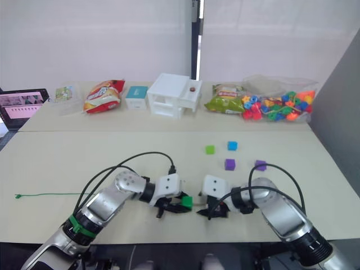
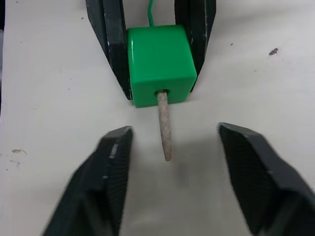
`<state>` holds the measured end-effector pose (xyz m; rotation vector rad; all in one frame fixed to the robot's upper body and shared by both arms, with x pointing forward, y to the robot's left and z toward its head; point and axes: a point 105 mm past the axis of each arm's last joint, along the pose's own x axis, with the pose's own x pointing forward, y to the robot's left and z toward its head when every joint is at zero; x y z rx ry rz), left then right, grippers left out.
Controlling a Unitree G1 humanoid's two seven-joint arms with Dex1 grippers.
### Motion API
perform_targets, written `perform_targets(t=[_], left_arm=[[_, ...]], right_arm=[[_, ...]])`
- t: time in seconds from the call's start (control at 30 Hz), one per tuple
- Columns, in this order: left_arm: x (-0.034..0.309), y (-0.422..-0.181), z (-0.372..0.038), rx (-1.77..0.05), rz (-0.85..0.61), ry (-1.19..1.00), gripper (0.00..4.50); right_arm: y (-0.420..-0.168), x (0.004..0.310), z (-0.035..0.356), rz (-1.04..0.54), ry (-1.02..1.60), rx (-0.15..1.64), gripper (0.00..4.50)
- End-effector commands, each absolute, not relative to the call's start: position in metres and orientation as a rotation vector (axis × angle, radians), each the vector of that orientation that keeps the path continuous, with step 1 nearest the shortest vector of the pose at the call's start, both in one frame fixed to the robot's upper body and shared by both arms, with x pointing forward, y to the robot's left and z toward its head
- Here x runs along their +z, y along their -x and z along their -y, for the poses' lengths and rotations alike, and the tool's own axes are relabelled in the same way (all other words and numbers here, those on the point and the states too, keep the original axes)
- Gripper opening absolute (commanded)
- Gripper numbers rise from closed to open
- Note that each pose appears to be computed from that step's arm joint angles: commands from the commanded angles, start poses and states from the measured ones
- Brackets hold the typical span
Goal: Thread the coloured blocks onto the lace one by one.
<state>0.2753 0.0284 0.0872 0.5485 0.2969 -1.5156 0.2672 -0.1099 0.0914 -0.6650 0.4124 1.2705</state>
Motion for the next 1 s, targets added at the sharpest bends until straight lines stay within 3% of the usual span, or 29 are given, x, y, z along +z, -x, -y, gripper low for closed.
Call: perform_targets(t=[0.03, 0.17, 0.27, 0.47, 0.7, 0.8, 0.9, 1.0], left_arm=[[0.100, -0.277, -0.030, -1.523, -0.251, -0.548, 1.20], [0.102, -0.279, -0.042, -1.505, -0.265, -0.541, 1.20], [0.110, -0.280, -0.056, -1.488, -0.269, -0.473, 1.20], [0.103, -0.282, -0.132, -1.395, -0.371, -0.538, 1.20], [0.107, -0.291, -0.259, -1.142, -0.440, -0.653, 1.20], [0.108, -0.283, -0.301, -1.071, -0.506, -0.684, 1.20], [0.107, -0.273, -0.327, -1.026, -0.567, -0.703, 1.20], [0.111, -0.274, -0.326, -1.018, -0.552, -0.686, 1.20]], right_arm=[[-0.272, 0.094, 0.113, -0.398, 0.706, 1.256, 1.37], [-0.272, 0.094, 0.115, -0.392, 0.734, 1.263, 0.00], [-0.272, 0.096, 0.115, -0.385, 0.741, 1.271, 0.00], [-0.272, 0.102, 0.112, -0.362, 0.747, 1.297, 0.00], [-0.272, 0.108, 0.108, -0.344, 0.759, 1.311, 0.00], [-0.273, 0.109, 0.109, -0.344, 0.761, 1.308, 0.00], [-0.273, 0.109, 0.112, -0.344, 0.766, 1.304, 0.00], [-0.275, 0.110, 0.111, -0.341, 0.763, 1.305, 0.00]])
